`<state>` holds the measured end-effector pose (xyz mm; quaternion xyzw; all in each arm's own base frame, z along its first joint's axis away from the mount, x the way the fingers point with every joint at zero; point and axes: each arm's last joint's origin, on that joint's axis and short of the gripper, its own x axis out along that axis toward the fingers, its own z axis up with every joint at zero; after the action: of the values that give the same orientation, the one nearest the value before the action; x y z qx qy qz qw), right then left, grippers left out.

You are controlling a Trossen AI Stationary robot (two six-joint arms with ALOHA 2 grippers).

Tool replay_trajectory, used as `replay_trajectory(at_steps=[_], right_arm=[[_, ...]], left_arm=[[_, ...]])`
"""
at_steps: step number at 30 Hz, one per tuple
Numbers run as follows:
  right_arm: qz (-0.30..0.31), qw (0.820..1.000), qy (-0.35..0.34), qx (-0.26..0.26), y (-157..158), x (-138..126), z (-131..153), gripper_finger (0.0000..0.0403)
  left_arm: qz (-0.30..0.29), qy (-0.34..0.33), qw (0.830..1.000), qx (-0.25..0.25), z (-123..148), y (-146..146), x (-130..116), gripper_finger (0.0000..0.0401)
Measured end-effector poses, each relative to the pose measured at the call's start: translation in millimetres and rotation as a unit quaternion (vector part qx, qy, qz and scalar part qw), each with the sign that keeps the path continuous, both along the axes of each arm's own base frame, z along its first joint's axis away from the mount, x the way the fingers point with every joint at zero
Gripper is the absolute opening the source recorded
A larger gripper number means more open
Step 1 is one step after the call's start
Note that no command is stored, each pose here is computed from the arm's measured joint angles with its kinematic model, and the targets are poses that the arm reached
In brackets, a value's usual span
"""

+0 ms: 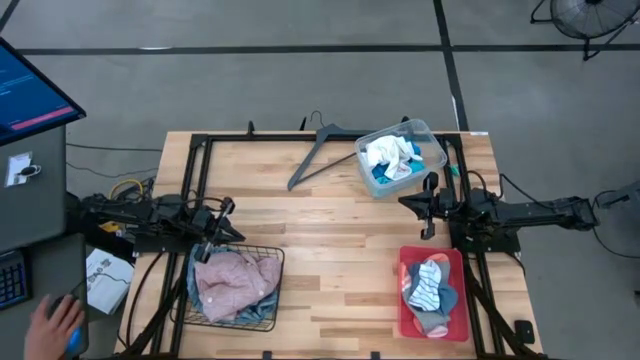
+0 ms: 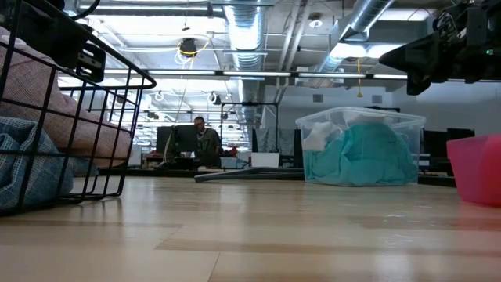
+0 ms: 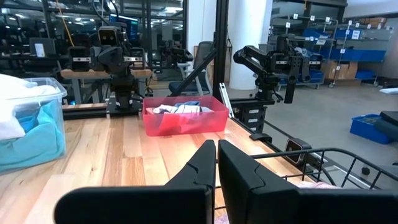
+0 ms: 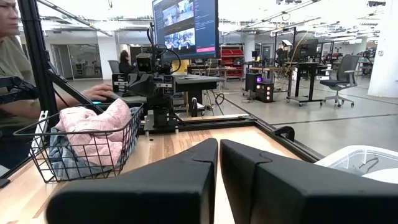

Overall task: Pick & Place Cloths
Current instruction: Return to Home Position

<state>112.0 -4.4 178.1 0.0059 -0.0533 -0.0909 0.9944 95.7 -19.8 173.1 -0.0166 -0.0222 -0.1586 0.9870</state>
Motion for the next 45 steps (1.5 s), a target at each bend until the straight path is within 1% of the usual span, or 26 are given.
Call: replay_trajectory(at_steps=[45], right_arm=[[0.0, 1.0, 0.0, 0.0, 0.0, 0.0, -0.1, 0.0018]], left_arm=[[0.0, -0.011, 1.0, -0.002, 2.3, 0.0, -0.2, 0.0001]])
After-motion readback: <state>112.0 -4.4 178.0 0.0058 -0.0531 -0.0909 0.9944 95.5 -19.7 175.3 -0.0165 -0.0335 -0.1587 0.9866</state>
